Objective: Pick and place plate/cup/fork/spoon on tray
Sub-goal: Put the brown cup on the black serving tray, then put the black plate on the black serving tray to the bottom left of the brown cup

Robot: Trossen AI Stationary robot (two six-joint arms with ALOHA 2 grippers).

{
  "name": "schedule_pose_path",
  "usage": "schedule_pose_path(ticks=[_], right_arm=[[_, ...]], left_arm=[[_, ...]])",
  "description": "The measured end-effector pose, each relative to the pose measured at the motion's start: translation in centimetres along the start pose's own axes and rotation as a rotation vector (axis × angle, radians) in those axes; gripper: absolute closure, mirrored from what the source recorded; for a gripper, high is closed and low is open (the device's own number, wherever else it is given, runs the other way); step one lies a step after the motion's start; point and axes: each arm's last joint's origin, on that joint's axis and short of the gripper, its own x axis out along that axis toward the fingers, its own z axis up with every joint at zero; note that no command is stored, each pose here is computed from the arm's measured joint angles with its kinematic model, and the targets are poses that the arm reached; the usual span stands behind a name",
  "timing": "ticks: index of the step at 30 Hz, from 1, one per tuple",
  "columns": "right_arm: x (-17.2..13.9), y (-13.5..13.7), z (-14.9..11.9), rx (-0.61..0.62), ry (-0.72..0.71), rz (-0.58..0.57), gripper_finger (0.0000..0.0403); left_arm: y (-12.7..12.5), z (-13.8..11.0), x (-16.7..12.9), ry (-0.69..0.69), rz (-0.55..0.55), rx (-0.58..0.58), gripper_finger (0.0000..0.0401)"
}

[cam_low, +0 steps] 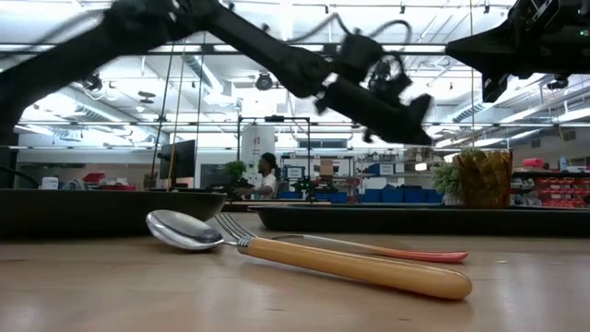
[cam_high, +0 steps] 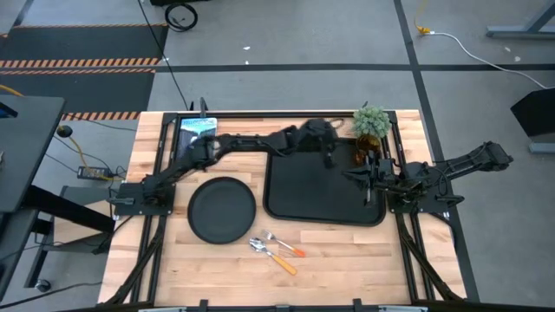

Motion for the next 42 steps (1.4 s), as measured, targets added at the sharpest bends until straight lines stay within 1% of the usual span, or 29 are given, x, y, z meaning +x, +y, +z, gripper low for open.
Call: schedule_pose_path(ticks=[3,6,9,14,20,23,26,31,33,35,37,39,42], right_arm=[[0.0,0.0,0.0,0.0,0.0,0.0,0.0376],[0.0,0.0,0.0,0.0,-0.001,0.0,0.0376],[0.0,0.0,0.0,0.0,0.0,0.0,0.0376],[0.0,0.0,0.0,0.0,0.0,0.0,0.0376],[0.0,0.0,0.0,0.0,0.0,0.0,0.0376],[0.0,0.0,0.0,0.0,0.0,0.0,0.0376],[0.0,0.0,0.0,0.0,0.0,0.0,0.0376],[0.0,0.0,0.0,0.001,-0.001,0.0,0.0376],[0.0,0.0,0.0,0.001,-0.001,0.0,0.0376],[0.0,0.0,0.0,0.0,0.0,0.0,0.0376],[0.0,0.0,0.0,0.0,-0.001,0.0,0.0376],[0.0,0.0,0.0,-0.001,0.002,0.0,0.0376],[0.0,0.0,-0.1,-0.002,0.005,0.0,0.0376]], left_arm=[[0.5,0.5,-2.8,-0.071,0.015,-0.027,0.0399],[0.6,0.7,-6.4,-0.152,0.018,-0.052,0.0398],[0.2,0.5,-10.1,-0.184,0.009,-0.055,0.0398],[-0.7,0.3,-16.4,-0.166,-0.018,-0.076,0.0398],[-1.2,-0.9,-23.3,-0.094,-0.043,-0.105,0.0397],[-1.1,-1.7,-26.0,-0.011,-0.041,-0.118,0.0397],[-0.9,-2.7,-28.1,0.113,-0.033,-0.121,0.0397],[-0.9,-3.6,-30.4,0.296,-0.024,-0.148,0.0397],[-0.9,-4.5,-31.2,0.401,-0.016,-0.167,0.0397],[-0.8,-4.9,-31.8,0.466,-0.003,-0.188,0.0397],[-0.7,-5.5,-32.4,0.551,0.04,-0.188,0.0397],[-0.6,-6.2,-33.0,0.63,0.093,-0.162,0.0397],[-0.4,-6.9,-33.7,0.726,0.161,-0.143,0.0397]])
